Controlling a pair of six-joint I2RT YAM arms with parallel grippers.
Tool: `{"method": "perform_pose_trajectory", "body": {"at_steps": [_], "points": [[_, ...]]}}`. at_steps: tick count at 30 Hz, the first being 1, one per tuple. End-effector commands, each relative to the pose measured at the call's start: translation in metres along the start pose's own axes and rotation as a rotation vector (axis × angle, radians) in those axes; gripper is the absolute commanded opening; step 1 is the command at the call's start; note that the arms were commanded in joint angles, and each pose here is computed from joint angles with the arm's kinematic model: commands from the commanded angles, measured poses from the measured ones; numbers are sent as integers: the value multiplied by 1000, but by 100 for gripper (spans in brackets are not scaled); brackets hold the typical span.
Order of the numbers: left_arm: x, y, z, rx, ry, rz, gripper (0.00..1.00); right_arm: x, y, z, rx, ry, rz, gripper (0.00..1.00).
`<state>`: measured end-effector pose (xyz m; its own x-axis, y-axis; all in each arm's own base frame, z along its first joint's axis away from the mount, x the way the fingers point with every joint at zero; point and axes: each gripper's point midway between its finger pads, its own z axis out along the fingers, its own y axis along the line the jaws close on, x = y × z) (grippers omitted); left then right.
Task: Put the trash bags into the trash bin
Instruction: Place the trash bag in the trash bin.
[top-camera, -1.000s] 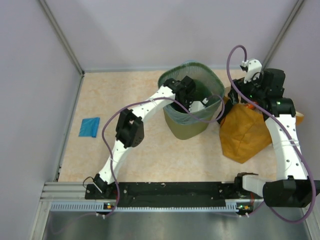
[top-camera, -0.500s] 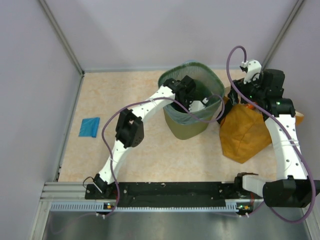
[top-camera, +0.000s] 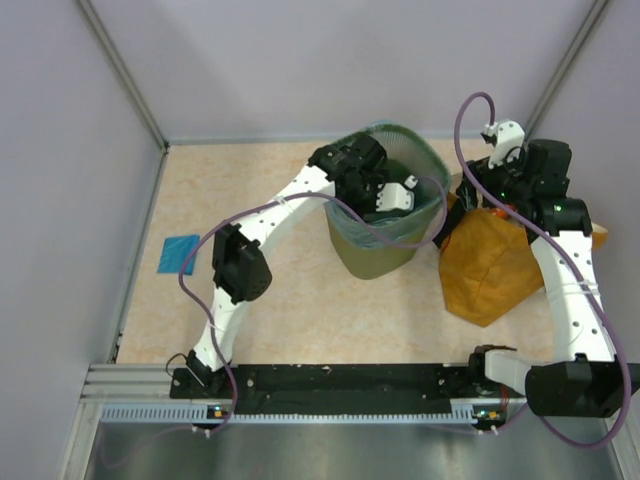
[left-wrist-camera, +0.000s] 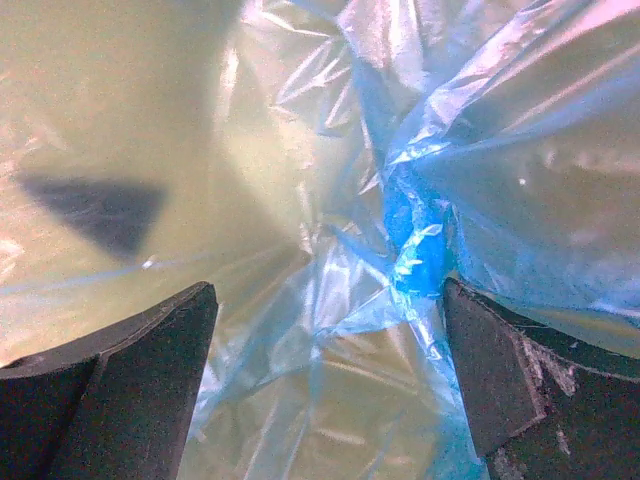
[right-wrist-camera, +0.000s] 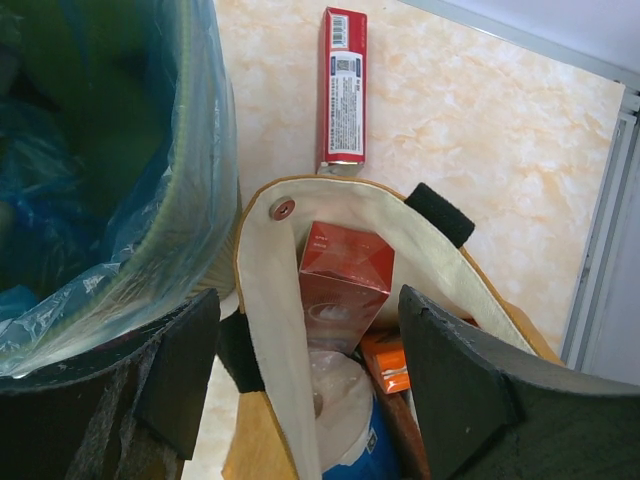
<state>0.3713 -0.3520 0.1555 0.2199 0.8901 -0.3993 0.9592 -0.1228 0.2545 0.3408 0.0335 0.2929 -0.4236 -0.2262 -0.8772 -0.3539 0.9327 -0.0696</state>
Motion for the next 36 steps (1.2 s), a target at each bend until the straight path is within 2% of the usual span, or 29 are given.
{"method": "perform_pose_trajectory", "body": {"at_steps": [1,9,23,29,36], "points": [[-28,7,-47,-84,-107,11,98,-13,-1,-9,6,-60,-12,72],[-52,10,-83,-145,-230,-4,98,-14,0,-9,-3,-62,-7,72],[-87,38,-140,-348,-427,-63,98,-26,3,-16,-15,-96,-21,72],[-72,20,-119,-245,-343,-36,98,-32,4,-20,-18,-113,-31,72],[-39,-11,-79,-63,-195,52,98,-79,24,-47,-115,-245,-74,72]]}}
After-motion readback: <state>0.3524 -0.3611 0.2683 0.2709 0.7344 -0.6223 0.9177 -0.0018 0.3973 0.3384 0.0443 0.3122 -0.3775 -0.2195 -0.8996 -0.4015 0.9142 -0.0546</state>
